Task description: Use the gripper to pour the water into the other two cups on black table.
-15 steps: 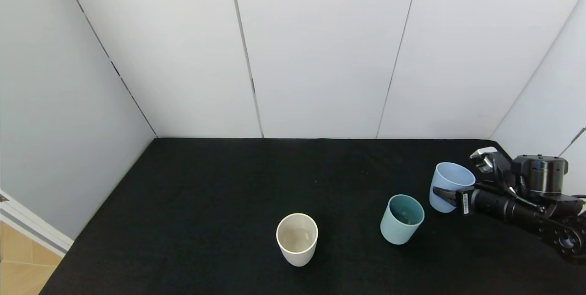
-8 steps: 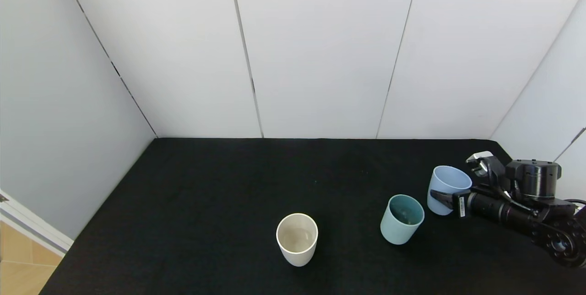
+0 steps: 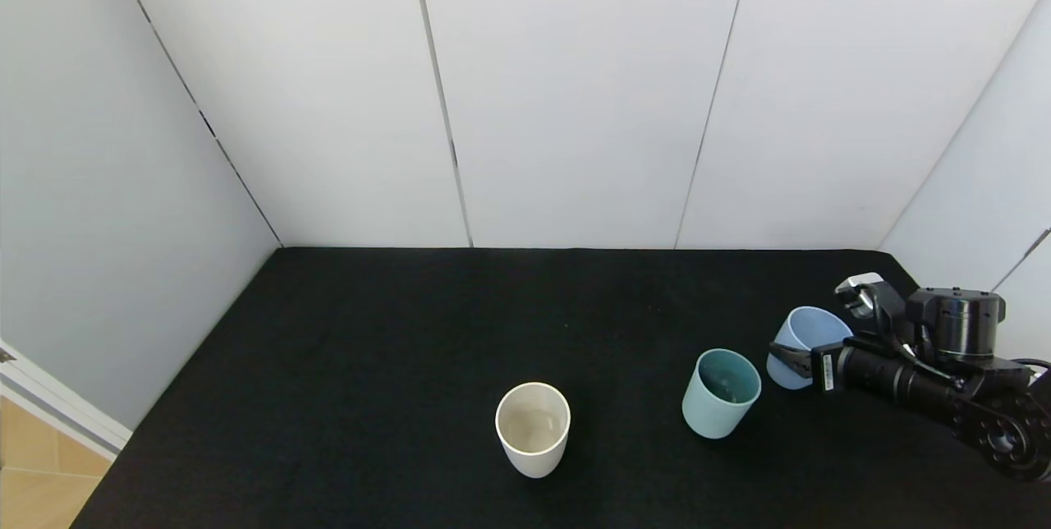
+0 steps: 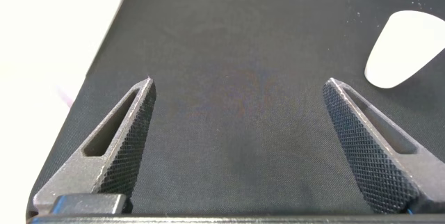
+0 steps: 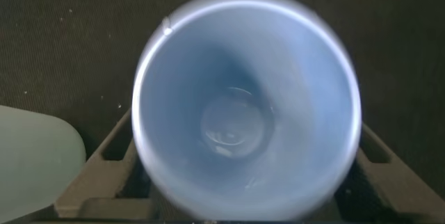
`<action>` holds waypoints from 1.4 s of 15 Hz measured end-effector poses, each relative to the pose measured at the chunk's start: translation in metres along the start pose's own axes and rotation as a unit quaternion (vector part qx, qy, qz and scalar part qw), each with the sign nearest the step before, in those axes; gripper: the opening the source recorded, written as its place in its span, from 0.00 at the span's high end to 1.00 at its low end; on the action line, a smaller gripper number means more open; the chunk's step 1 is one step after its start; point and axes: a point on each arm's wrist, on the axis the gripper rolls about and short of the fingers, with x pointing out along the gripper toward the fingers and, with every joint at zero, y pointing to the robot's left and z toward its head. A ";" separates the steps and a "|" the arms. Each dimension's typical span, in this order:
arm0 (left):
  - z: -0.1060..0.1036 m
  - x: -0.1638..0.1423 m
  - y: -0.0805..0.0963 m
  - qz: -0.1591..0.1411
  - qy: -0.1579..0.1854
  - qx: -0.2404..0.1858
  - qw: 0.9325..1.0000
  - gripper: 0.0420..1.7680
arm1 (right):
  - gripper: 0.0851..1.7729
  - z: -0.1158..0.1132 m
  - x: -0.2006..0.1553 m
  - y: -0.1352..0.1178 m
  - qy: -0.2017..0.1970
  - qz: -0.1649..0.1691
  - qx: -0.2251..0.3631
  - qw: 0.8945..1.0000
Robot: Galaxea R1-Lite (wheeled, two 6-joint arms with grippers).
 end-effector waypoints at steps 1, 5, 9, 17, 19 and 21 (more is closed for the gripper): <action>0.000 0.000 0.000 0.000 0.000 0.000 1.000 0.03 | 0.18 0.000 0.000 0.000 -0.003 0.000 -0.001 1.000; 0.000 0.000 0.000 0.000 0.000 0.000 1.000 0.03 | 0.12 0.002 -0.001 0.000 -0.006 0.000 -0.001 1.000; 0.000 0.000 0.000 0.000 0.000 0.000 1.000 0.03 | 0.09 0.017 -0.015 0.003 -0.031 -0.002 -0.005 1.000; 0.000 0.000 0.000 0.000 0.000 0.000 1.000 0.03 | 0.06 0.050 -0.074 0.020 -0.095 -0.002 -0.022 0.995; 0.000 0.000 0.000 0.000 0.000 0.000 1.000 0.03 | 0.05 0.051 -0.095 0.023 -0.094 -0.005 -0.021 0.995; 0.000 0.000 0.000 0.000 0.000 0.000 1.000 0.03 | 0.05 0.050 -0.120 0.026 -0.092 -0.010 -0.019 0.996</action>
